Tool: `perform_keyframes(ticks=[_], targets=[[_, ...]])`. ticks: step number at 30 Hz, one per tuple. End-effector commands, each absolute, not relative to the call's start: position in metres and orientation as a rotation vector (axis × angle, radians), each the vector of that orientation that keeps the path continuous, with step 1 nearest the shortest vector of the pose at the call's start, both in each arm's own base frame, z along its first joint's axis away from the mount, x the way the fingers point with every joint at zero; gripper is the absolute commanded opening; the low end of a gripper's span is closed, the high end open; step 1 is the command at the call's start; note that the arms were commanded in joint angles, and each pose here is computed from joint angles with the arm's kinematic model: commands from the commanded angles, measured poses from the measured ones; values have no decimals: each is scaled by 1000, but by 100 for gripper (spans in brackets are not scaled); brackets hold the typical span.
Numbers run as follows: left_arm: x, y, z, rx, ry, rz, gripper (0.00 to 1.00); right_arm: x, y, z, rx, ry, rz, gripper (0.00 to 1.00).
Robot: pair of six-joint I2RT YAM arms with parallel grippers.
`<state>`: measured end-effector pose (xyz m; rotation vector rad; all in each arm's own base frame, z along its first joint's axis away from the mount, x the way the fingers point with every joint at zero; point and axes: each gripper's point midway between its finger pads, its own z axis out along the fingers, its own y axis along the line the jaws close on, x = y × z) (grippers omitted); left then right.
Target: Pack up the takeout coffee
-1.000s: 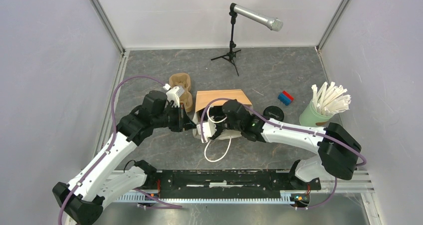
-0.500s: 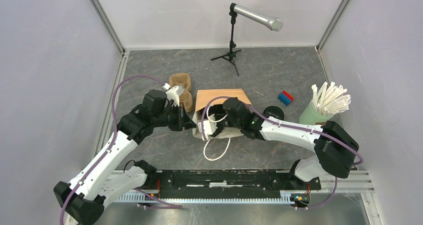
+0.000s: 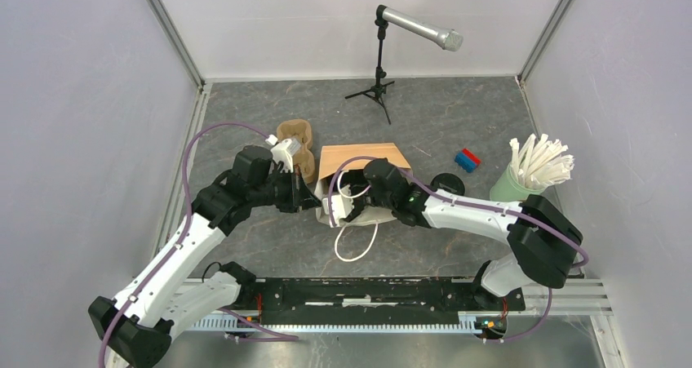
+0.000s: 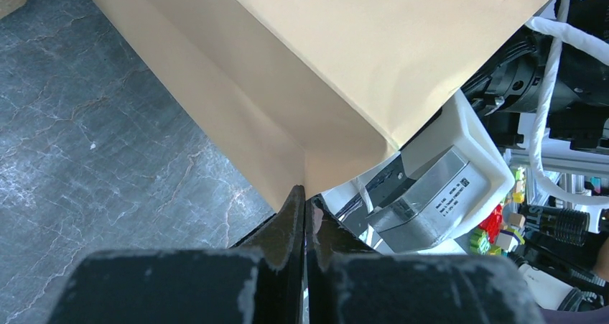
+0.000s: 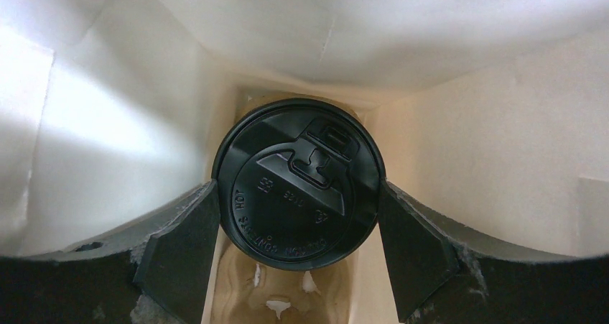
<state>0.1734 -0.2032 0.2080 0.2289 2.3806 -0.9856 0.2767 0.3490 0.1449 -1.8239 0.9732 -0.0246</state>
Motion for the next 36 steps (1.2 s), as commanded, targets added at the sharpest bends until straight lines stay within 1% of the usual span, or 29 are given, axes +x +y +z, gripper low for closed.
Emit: perform_keyframes(ticks=[1, 17, 20, 22, 26, 29, 33, 36], targets=[[176, -211, 222, 226, 2340, -1048, 2, 290, 348, 144, -1813, 976, -66, 61], [172, -213, 219, 228, 2350, -1074, 2, 310, 349, 140, -1756, 1048, -94, 61], [171, -212, 219, 232, 2352, -1072, 2, 310, 348, 140, -1753, 1051, -91, 62], [171, -212, 218, 235, 2355, -1068, 2, 309, 346, 144, -1738, 1049, -91, 68], [172, -209, 218, 236, 2359, -1048, 2, 304, 343, 151, -1726, 1035, -78, 78], [173, -207, 221, 243, 2355, -1032, 2, 299, 341, 155, -1729, 1024, -62, 82], [174, -205, 221, 243, 2365, -1023, 2, 294, 335, 157, -1739, 1023, -65, 91], [174, -205, 221, 243, 2363, -1024, 2, 291, 332, 158, -1745, 1019, -65, 94]])
